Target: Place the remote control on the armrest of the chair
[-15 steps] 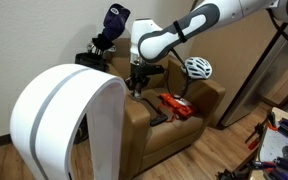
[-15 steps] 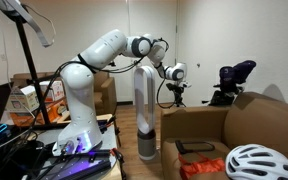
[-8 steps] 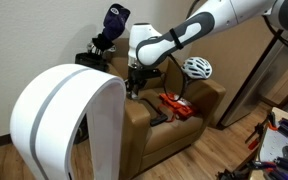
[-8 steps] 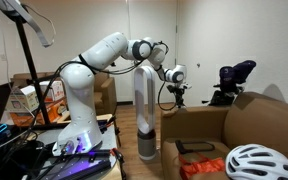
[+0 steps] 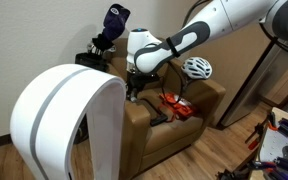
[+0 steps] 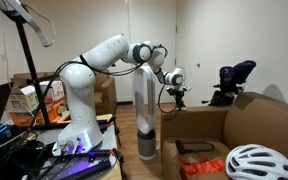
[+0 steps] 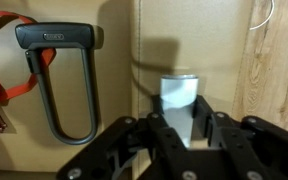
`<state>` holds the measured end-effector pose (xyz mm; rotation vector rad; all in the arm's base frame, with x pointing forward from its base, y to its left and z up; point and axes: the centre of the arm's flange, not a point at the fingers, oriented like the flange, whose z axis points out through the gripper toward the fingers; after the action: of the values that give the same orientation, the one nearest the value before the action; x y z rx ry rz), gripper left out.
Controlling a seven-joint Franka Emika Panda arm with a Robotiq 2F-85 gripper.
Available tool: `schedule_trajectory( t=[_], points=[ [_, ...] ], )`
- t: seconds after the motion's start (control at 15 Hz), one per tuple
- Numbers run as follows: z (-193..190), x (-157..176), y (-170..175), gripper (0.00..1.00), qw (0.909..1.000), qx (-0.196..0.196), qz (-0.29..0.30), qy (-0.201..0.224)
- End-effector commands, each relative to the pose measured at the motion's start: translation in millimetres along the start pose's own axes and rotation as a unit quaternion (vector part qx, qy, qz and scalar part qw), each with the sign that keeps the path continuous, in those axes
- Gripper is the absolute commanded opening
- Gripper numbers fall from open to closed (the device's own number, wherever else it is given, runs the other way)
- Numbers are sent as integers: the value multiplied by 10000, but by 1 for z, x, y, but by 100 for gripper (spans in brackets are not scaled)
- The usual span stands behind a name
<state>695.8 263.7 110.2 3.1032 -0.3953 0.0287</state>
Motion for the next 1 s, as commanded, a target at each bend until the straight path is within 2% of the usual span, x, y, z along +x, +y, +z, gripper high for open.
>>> schedule_trajectory(
  t=[0.0,0.4,0.6,0.93],
  points=[
    [4,6,0,62,9998,24,141,136],
    [-14,1,3,99,9993,129,296,193],
    [-36,-1,-2,100,9992,109,351,153],
    [-103,-13,2,100,9983,73,572,0]
  ],
)
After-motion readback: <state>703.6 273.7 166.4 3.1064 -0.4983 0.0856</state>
